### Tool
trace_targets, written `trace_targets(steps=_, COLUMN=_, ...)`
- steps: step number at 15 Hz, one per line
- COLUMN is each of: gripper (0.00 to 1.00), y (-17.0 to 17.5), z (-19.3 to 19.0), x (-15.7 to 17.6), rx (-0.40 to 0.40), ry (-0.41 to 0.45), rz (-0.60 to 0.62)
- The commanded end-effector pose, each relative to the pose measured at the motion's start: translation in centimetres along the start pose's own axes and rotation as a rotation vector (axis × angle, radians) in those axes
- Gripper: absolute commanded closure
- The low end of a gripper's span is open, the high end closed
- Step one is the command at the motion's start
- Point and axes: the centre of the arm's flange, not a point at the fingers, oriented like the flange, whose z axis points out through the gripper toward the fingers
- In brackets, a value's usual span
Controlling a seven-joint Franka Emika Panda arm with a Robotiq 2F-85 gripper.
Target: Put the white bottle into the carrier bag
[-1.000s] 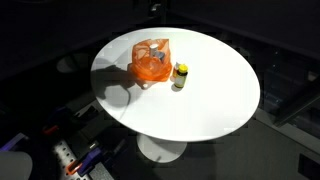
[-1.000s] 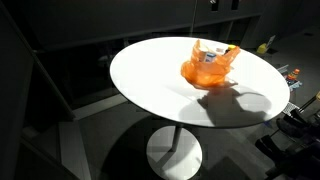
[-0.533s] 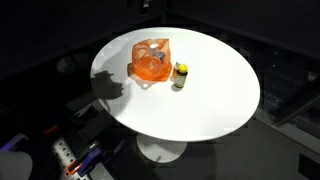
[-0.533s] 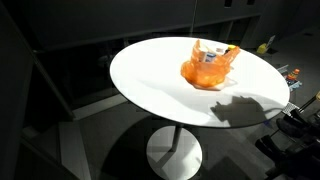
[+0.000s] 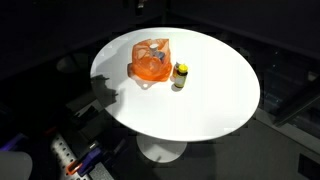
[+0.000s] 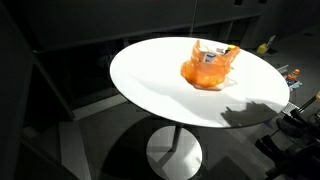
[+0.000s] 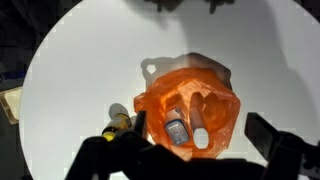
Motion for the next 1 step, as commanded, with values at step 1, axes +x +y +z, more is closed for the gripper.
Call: trace_targets(steps=1, gripper=0.00, y=0.03, z=0.04, x=0.00, rx=0.000, ry=0.000, rz=0.000)
